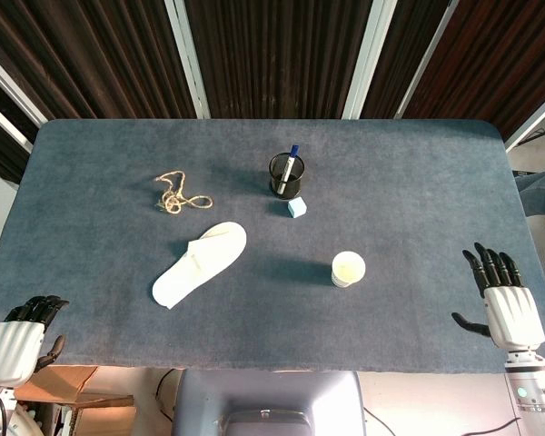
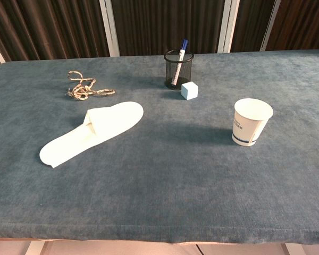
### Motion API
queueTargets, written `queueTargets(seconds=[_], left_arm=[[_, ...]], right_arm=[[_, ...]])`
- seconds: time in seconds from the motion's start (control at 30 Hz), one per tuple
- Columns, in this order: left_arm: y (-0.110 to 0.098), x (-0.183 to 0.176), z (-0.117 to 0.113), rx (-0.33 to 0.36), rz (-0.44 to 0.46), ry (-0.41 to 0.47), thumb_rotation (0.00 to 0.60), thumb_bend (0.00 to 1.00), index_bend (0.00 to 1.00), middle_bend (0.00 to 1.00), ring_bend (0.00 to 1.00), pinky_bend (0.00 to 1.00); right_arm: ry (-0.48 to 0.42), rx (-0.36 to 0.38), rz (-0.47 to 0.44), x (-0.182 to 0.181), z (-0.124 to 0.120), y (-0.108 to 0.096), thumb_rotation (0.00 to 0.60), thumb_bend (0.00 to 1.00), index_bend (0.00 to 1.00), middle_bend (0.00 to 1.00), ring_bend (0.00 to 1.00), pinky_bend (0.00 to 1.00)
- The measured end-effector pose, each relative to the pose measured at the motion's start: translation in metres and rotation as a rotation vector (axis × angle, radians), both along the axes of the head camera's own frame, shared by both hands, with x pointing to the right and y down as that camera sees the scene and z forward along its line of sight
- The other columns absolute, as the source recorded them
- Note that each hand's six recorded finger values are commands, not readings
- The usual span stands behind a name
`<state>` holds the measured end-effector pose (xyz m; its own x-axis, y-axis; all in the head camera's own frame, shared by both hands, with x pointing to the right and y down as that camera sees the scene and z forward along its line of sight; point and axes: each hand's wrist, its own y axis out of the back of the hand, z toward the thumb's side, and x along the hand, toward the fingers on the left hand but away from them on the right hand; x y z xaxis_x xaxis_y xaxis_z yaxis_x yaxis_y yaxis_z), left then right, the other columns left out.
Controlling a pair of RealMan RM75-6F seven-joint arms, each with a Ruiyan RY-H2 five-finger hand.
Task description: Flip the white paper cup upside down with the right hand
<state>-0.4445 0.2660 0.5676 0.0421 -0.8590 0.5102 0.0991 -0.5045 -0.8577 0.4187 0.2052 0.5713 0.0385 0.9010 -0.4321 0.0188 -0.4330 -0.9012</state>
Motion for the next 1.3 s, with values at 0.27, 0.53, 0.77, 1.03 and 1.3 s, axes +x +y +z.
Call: queueTargets(seconds=[0.27,0.53,0.77,1.03,1.3], left_arm=[[-0.001,-0.001,-0.002,0.01,-0.006,0.001,0.6,0.35,0.28,0.22,0.2,0.34],[-0.002,-0.002,-0.002,0.013,-0.012,0.009,0.6,0.35,0.28,0.22,0.2,0.34],[-0.003,-0.005,-0.007,0.026,-0.026,0.023,0.6,0.35,0.28,0.22,0.2,0.34],[-0.004,-0.007,-0.012,0.035,-0.035,0.039,0.6,0.35,0.28,0.22,0.2,0.34],[-0.005,-0.01,-0.017,0.052,-0.049,0.053,0.6,0.35,0.28,0.22,0.2,0.34]], right_arm=[[0.0,-0.01,-0.013,-0.002,0.002,0.0,0.6,0.28,0.04,0.0,0.0,0.03],[-0.05,-0.01,-0.03,-0.01,0.008,-0.004,0.6,0.27,0.03,0.0,0.0,0.03],[-0.18,-0.078,-0.093,-0.043,0.033,-0.021,0.6,0.23,0.02,0.0,0.0,0.03],[-0.303,-0.14,-0.144,-0.095,0.072,-0.041,0.6,0.22,0.03,0.05,0.0,0.05],[-0.373,-0.173,-0.146,-0.124,0.098,-0.049,0.6,0.22,0.1,0.1,0.0,0.11]])
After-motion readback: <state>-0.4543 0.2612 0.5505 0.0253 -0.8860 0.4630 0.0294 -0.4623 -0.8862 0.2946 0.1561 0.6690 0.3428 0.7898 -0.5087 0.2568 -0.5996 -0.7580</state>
